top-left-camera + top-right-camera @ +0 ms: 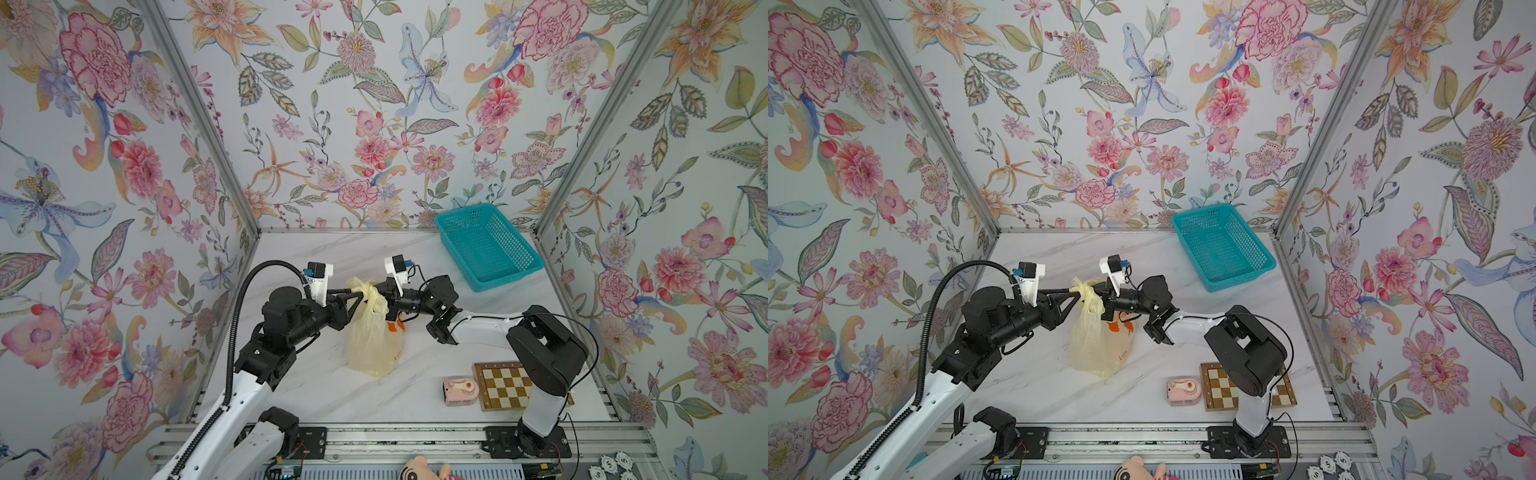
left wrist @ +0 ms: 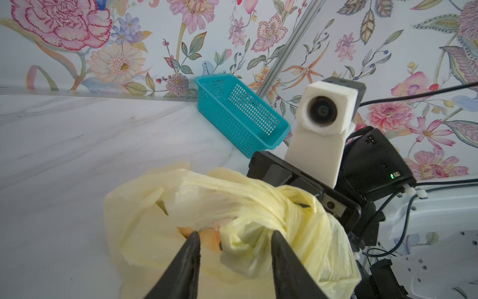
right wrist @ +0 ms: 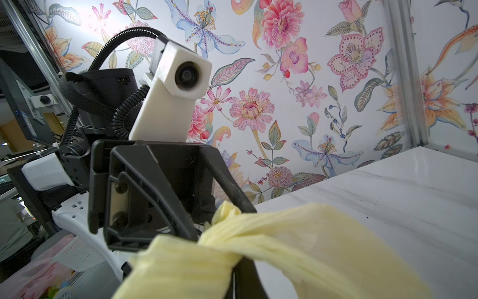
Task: Place the pears into plastic bags & tie knots
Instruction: Tie the plastic bag at the center of the board.
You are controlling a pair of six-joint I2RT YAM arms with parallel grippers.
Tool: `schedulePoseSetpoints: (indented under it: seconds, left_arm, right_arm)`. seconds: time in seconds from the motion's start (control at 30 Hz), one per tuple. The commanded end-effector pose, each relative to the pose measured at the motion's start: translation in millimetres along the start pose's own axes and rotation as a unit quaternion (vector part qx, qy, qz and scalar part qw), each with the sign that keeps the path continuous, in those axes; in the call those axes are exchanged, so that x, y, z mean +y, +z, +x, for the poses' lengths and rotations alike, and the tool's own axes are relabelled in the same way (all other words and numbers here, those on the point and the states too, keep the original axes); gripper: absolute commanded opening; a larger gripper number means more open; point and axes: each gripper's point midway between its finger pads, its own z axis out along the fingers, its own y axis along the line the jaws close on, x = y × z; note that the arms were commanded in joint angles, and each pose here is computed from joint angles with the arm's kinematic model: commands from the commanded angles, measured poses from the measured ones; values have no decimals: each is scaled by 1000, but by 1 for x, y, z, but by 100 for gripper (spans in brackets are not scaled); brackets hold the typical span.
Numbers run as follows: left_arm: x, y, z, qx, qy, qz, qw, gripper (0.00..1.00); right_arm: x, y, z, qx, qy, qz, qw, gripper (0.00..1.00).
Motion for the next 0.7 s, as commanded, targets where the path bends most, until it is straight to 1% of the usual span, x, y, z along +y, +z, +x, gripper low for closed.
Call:
schedulePoseSetpoints:
  seconds: [0.0,0.1,0.17,0.23,0.27,0.33,0.37,0.43,0.47,0.53,0.67]
  left_arm:
    - [-4,4,-1,-4,2,23,1000,44]
    - [-5,5,1,2,4,27,1000,34]
    - [-4,6,3,4,5,28,1000,24]
    - [-5,5,4,6,6,31,999,16]
    - [-5,6,5,7,6,31,999,13]
    - [-4,6,7,9,7,30,999,7]
    - [-4,6,7,8,8,31,999,6]
    - [-3,5,8,9,8,29,1000,3]
    - [-3,5,8,8,9,29,1000,2]
    - [-3,6,8,8,10,29,1000,0]
    - [0,7,10,10,10,27,1000,0]
  right_arm:
    - [8,0,-4,-5,-9,-14,1000,0]
    - [8,-2,-5,-7,-9,-10,1000,1]
    - [8,-3,-5,-6,-9,-7,1000,7]
    - [8,-4,-6,-6,-12,-1,1000,11]
    - [7,-5,-7,-6,-13,4,1000,16]
    - [6,-9,-9,-7,-18,19,1000,18]
    - [4,-12,-9,-9,-23,32,999,20]
    - [1,-19,-9,-3,-24,54,998,28]
    - [0,-24,-9,2,-24,66,997,30]
    - [0,-35,-7,8,-27,87,996,32]
    - [3,-60,0,35,-39,134,990,38]
